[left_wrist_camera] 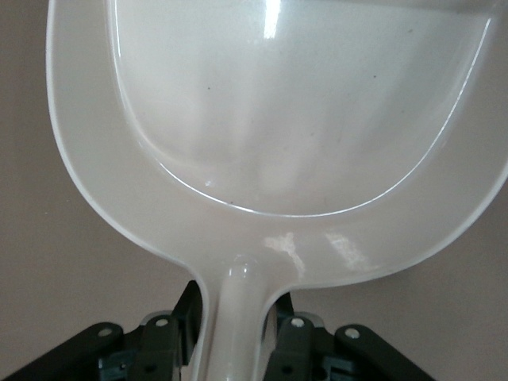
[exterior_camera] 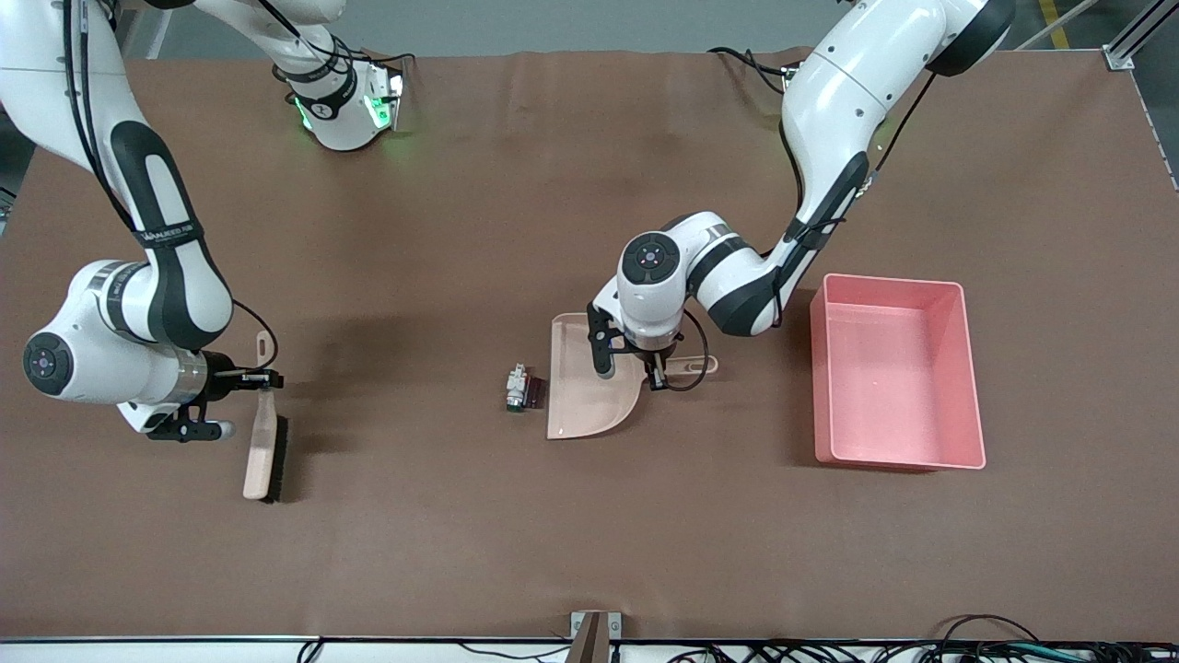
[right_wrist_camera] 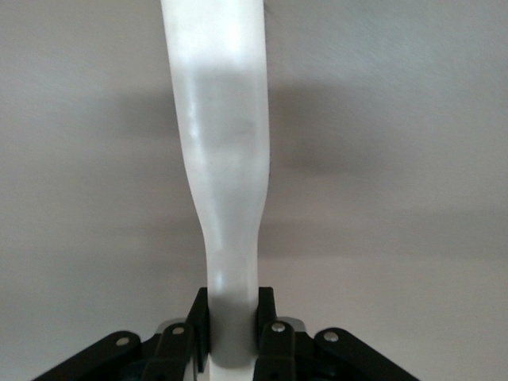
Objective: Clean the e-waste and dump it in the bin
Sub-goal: 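Lift the brush with the right gripper and carry it toward the dustpan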
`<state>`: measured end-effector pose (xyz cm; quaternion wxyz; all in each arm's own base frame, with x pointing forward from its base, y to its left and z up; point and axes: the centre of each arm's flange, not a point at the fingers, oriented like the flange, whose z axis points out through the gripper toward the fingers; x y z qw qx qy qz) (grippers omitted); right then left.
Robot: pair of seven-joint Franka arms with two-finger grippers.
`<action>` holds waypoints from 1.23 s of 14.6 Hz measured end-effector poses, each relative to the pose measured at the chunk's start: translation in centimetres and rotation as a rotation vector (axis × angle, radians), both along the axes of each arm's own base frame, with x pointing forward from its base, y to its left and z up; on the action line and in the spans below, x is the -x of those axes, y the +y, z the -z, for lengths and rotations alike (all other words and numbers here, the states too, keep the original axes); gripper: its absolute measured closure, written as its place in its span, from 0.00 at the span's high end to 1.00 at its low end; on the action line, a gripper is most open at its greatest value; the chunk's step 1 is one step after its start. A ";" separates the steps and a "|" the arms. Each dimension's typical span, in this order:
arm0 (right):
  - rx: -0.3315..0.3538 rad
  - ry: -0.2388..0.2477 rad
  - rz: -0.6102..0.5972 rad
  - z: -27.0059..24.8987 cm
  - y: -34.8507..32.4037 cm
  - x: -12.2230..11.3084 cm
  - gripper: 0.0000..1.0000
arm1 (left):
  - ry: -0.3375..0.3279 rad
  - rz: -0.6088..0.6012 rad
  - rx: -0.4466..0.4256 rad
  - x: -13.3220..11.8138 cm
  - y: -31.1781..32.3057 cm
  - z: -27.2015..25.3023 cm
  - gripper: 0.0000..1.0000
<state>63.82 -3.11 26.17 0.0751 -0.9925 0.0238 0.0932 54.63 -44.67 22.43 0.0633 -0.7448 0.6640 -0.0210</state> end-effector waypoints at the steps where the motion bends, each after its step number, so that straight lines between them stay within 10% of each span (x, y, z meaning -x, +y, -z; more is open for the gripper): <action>1: 0.004 0.001 0.014 -0.7 1.8 -0.1 0.27 | 0.000 0.001 -0.001 0.0 0.0 0.0 0.36; 12: 0.053 0.012 0.124 -1.3 30.8 6.5 0.27 | -0.015 0.029 -0.036 -0.1 0.2 0.0 0.33; 18: 0.064 -0.027 0.090 1.9 33.4 11.5 0.27 | -0.002 0.037 -0.069 0.0 0.1 -0.1 0.33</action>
